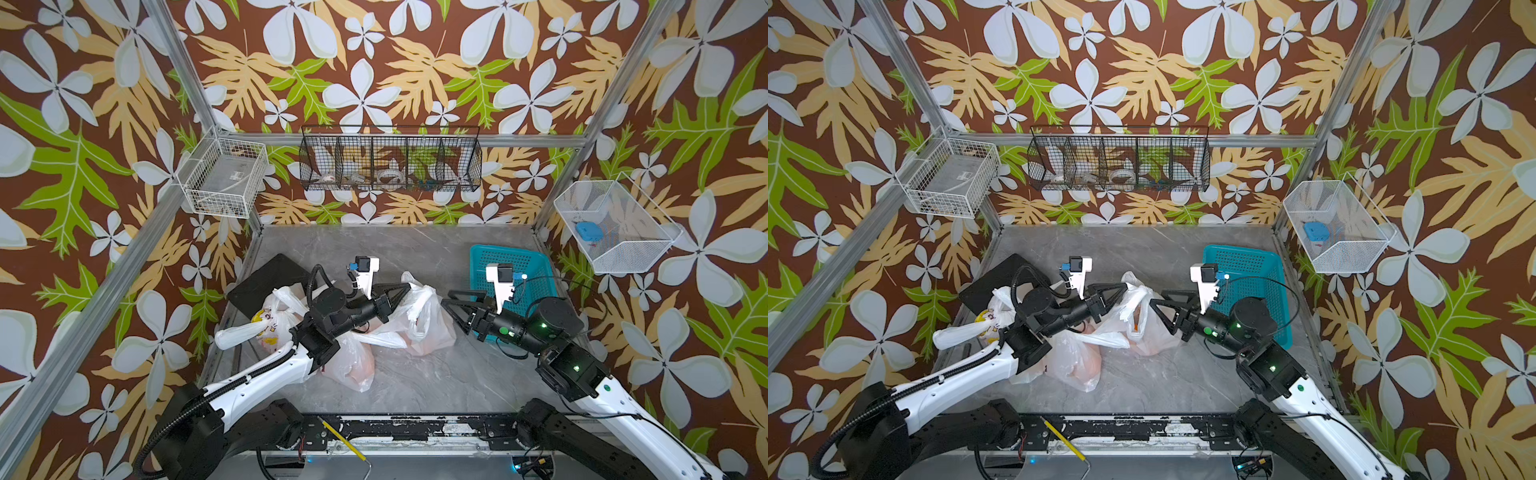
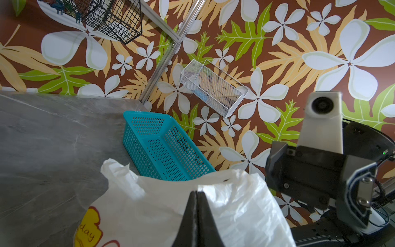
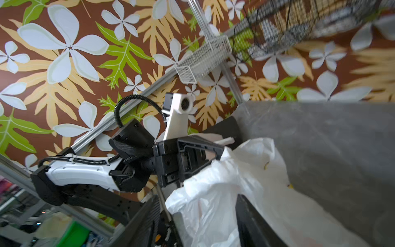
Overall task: Place the oranges into plastic bags & tie knots
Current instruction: Tie the plastic bag at the center of the board.
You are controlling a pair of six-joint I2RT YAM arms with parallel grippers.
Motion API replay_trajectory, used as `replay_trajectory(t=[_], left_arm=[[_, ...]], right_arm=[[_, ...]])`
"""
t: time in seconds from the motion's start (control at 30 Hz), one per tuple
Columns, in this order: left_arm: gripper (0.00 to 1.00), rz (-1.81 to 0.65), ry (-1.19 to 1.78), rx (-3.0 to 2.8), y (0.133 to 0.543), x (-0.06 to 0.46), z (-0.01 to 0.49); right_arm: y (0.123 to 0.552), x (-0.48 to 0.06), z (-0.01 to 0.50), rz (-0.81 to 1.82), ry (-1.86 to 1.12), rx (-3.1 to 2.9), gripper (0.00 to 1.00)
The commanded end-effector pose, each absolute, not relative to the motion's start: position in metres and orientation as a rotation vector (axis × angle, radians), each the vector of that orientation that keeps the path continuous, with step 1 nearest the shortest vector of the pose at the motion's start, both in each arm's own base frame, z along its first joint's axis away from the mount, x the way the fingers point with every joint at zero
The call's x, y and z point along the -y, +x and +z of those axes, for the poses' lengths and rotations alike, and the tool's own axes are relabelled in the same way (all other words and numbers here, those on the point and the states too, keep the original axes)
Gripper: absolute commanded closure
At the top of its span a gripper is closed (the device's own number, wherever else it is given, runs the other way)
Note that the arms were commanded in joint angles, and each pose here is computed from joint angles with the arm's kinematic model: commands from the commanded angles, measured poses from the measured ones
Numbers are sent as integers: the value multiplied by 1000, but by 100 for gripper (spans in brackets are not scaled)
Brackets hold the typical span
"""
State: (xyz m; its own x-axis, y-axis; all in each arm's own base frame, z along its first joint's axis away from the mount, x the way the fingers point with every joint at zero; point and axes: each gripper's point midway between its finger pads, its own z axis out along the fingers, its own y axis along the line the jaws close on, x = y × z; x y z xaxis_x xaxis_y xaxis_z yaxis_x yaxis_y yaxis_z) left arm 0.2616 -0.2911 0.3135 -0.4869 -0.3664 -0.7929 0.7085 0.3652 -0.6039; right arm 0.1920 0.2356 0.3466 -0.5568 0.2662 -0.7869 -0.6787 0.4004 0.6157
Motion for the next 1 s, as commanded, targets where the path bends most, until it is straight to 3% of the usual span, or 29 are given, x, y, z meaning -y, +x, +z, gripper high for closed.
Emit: replay_trajectory(t=[0.0,0.1,0.23,0.67,0.77,0.9,0.97], left_arm=[[100,-1302,323,-1572,263,289,322],[100,-1300,331,-1573,264,290,321],[100,-1303,337,-1571,264,292,322],[100,-1282,343,-1565,264,290,324],[100,-1265,334,-1563,264,287,326],[100,-1240,322,-1552,265,283,329],[100,-1200,296,-1553,269,277,329]], right_arm=[[174,-250,331,1465,-260,-1901,33],[167,-264,337,1477,-287,-1888,25],[171,-280,335,1452,-310,-1917,23],[202,-297,321,1316,-291,-1978,38],[205,-294,313,1286,-277,-1994,52],[205,-288,307,1238,-280,-2011,88],[205,-281,304,1187,-284,-2018,98]])
